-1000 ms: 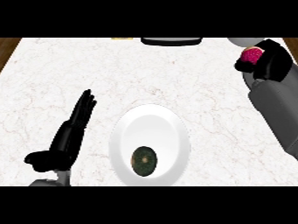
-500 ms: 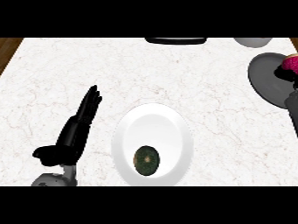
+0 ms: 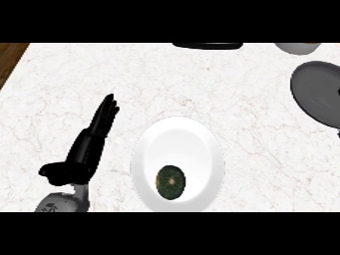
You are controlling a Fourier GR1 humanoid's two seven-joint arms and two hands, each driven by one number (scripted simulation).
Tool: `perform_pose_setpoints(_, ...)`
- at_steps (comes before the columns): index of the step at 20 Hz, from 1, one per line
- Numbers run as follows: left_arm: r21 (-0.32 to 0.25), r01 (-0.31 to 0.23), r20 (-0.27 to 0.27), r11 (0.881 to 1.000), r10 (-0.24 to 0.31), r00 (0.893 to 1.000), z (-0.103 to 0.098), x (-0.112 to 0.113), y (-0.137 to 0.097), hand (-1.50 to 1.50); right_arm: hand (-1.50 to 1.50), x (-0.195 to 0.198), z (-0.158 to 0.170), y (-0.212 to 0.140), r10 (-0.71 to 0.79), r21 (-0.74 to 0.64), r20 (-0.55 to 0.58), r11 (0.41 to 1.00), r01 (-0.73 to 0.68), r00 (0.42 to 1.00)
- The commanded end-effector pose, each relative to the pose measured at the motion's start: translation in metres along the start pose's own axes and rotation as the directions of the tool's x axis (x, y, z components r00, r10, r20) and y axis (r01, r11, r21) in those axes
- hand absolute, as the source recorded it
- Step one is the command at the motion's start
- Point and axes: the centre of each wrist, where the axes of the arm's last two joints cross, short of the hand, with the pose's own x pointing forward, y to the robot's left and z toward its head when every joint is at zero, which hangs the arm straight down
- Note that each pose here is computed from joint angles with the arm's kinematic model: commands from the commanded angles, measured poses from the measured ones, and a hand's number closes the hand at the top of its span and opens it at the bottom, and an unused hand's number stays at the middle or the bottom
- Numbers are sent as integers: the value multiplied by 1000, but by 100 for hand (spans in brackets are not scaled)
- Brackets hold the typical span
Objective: Pick the cupcake from the plate and place it in the pan
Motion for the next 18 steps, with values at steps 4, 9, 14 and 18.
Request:
perform_pose_setpoints(4,-22,-8,3,1000,8,1000,1,-2,-1,0,-150,-14,1,2,-4,391,-95,919,41,995)
perform_pose_setpoints(9,-25,-5,-3,1000,5,1000,2,-3,-7,0,-150,-12,-12,-8,-112,353,-77,926,132,991)
perform_pose_setpoints(14,-17,3,-6,1000,-3,1000,-2,-3,-9,0,-150,-7,-9,-6,-309,202,-29,930,308,951)
perform_pose_setpoints(18,-6,2,1,1000,-2,1000,10,2,-6,0,-150,-18,-17,-14,-429,139,-84,889,437,899)
